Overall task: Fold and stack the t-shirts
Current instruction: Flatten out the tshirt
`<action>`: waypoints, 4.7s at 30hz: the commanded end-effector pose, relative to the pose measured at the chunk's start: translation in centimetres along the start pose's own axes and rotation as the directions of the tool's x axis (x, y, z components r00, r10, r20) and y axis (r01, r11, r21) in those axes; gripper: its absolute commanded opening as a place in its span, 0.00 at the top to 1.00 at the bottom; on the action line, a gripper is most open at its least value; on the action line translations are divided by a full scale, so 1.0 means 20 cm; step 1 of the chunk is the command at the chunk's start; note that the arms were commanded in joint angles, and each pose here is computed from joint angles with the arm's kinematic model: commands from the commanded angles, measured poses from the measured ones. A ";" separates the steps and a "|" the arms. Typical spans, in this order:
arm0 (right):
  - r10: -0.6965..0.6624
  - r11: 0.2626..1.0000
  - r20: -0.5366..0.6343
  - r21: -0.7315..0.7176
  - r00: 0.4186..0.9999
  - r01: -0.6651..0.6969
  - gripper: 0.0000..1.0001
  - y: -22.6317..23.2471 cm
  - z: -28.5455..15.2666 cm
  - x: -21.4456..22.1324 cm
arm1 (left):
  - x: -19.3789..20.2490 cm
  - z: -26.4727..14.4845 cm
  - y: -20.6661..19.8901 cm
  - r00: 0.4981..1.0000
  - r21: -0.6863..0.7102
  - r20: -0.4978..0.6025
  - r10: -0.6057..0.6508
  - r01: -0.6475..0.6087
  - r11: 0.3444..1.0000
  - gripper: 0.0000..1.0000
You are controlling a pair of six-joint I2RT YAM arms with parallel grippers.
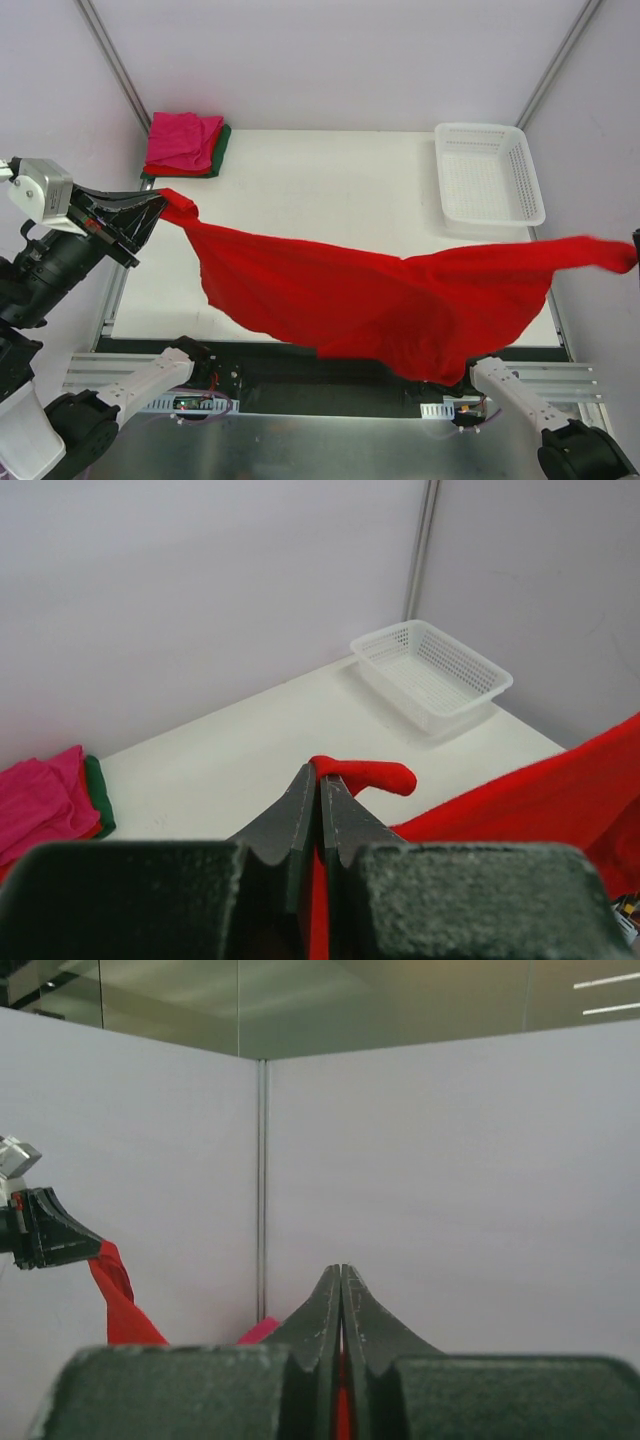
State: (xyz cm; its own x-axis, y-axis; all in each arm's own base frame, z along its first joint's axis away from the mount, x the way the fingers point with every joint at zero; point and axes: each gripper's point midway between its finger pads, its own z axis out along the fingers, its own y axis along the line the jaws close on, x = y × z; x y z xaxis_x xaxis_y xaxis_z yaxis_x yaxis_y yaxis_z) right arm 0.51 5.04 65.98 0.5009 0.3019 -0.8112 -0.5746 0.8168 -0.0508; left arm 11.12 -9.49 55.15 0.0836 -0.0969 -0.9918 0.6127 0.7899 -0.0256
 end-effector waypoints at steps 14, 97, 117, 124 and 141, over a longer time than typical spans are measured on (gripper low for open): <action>0.134 0.983 0.099 -0.138 0.986 -0.119 0.99 0.14 -0.03 -0.09 | -0.05 -0.04 -0.10 0.998 0.093 0.040 -0.040 0.036 0.995 1.00; -0.031 0.785 -0.986 0.079 -0.166 -0.615 0.43 1.50 -0.75 3.08 | 1.06 1.02 0.77 0.895 -0.235 -0.438 -0.083 -0.024 0.972 1.00; -0.006 0.889 -0.990 0.058 -0.138 -0.454 0.99 1.36 -0.70 3.12 | 1.10 0.99 0.79 0.895 -0.247 -0.439 -0.076 -0.039 0.968 1.00; 0.171 0.983 -0.984 0.174 -0.059 -0.063 0.99 0.86 -0.57 3.15 | 1.10 0.98 0.78 0.895 -0.251 -0.438 -0.077 -0.039 0.967 1.00; 0.277 0.875 -0.958 0.285 0.078 0.391 0.99 -0.06 -0.36 3.08 | 1.13 0.96 0.80 0.890 -0.269 -0.449 -0.078 -0.052 0.962 1.00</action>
State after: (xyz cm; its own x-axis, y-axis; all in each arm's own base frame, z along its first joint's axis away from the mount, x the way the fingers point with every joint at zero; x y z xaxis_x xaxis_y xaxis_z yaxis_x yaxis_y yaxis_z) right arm 25.12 21.52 8.73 -0.7919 -0.2206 -0.5695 -0.1765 0.9753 -0.1324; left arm 37.83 -11.57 32.69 -0.3967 0.1257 -0.9093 0.3971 0.9166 -0.0466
